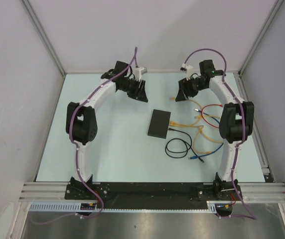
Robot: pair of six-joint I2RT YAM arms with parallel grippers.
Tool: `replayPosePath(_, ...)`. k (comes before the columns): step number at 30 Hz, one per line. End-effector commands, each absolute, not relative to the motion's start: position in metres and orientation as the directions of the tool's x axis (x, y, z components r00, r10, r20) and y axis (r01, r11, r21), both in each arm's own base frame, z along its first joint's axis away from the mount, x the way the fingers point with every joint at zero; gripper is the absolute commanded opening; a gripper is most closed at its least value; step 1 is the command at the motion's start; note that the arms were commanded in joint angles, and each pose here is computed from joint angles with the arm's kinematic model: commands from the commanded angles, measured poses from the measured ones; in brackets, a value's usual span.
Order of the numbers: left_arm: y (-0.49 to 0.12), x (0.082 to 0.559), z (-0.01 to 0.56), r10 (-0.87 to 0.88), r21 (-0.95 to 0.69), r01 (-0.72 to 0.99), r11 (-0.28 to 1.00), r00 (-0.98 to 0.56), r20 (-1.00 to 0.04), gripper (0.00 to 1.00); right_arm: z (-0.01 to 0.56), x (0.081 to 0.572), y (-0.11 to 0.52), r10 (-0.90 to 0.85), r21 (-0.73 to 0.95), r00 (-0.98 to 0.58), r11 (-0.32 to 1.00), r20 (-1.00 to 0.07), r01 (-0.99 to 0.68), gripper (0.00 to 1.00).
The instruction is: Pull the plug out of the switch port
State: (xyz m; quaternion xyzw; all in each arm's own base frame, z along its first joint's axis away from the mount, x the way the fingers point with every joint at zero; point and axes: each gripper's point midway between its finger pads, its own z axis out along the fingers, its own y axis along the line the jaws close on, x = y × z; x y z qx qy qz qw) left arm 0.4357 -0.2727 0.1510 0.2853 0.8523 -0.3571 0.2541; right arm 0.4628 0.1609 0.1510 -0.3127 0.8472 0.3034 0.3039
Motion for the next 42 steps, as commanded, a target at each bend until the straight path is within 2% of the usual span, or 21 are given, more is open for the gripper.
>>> replayPosePath(1, -0.287, 0.426, 0.125, 0.364, -0.472, 0.683, 0.558, -0.712, -0.600, 0.45, 0.122, 0.432, 0.175, -0.388, 0.475, -0.684, 0.509, -0.617, -0.717, 0.66)
replayPosePath(7, -0.297, 0.408, 0.104, 0.445, -0.466, 0.723, 0.510, -0.685, -0.577, 0.33, 0.085, 0.428, 0.183, -0.414, 0.559, -0.717, 0.449, -0.561, -0.697, 0.58)
replayPosePath(17, -0.312, 0.378, 0.074, 0.516, -0.487, 0.723, 0.490, -0.691, -0.506, 0.34, 0.046, 0.403, 0.192, -0.464, 0.643, -0.747, 0.397, -0.476, -0.655, 0.55)
replayPosePath(26, -0.328, 0.367, 0.075, 0.521, -0.542, 0.726, 0.423, -0.684, -0.510, 0.16, 0.029, 0.393, 0.194, -0.473, 0.676, -0.768, 0.393, -0.433, -0.623, 0.55)
replayPosePath(33, -0.328, 0.364, 0.056, 0.538, -0.553, 0.710, 0.436, -0.698, -0.473, 0.06, 0.021, 0.383, 0.195, -0.476, 0.705, -0.781, 0.383, -0.403, -0.597, 0.55)
replayPosePath(42, -0.320, 0.367, 0.033, 0.554, -0.525, 0.699, 0.486, -0.711, -0.433, 0.04, 0.007, 0.373, 0.194, -0.492, 0.725, -0.797, 0.396, -0.350, -0.563, 0.54)
